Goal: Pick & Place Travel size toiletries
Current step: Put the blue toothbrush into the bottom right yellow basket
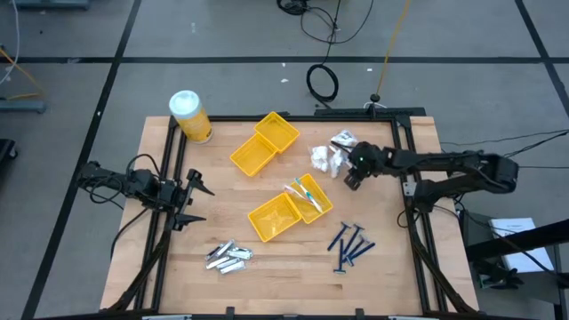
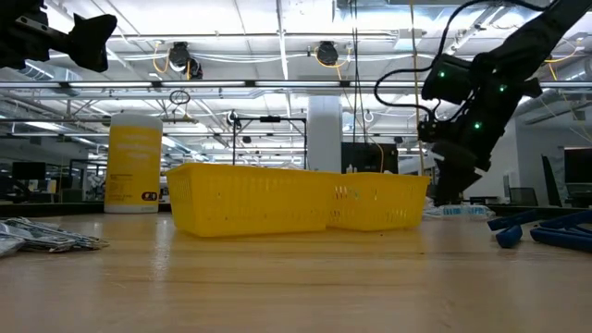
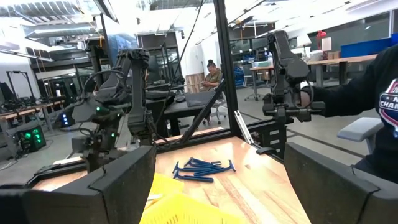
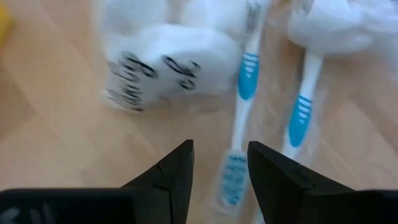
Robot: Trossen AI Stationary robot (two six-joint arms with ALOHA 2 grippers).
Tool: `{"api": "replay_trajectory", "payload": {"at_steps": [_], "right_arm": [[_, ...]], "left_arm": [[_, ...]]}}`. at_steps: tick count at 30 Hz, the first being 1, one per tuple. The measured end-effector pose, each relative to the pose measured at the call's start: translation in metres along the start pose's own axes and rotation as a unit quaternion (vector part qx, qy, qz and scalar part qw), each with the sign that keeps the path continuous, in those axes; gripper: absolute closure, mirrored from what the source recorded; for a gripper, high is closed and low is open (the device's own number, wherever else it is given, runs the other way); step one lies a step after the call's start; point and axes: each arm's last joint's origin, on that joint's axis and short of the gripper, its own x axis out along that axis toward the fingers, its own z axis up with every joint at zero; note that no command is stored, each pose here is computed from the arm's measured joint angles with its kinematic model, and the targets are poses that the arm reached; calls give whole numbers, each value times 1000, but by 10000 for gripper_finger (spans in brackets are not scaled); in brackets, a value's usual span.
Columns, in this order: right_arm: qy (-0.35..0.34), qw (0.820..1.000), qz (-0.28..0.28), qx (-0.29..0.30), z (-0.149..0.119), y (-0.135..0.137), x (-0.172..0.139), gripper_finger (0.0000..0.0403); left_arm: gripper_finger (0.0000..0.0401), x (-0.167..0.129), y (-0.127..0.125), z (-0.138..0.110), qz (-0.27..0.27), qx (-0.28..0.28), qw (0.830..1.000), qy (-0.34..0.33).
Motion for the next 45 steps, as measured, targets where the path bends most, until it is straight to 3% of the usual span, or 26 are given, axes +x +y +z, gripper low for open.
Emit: {"api": "replay_trajectory", "payload": {"at_steps": [13,21,28,33,42,45], "right_arm": [[55,998,1,-3,-35,-4,22,269],[55,997,-4,63,-50,-8,18,363],[-38,997,-21,68,-45,-2,-9,363],[-144,986,12,88,-36,5,-35,363],[-299,932,195,67,-21,54,-68,363],[-320,921,214,60,-25,76,-70,363]], "left_arm": [[52,0,0,-1,-1,0,1000,3],[52,0,0,-1,-1,0,1000,3],[52,0,0,-1,-1,0,1000,3],[52,0,0,-1,-1,0,1000,3],[52,0,0,-1,-1,0,1000,3],[52,0,0,-1,-1,0,1000,3]]}}
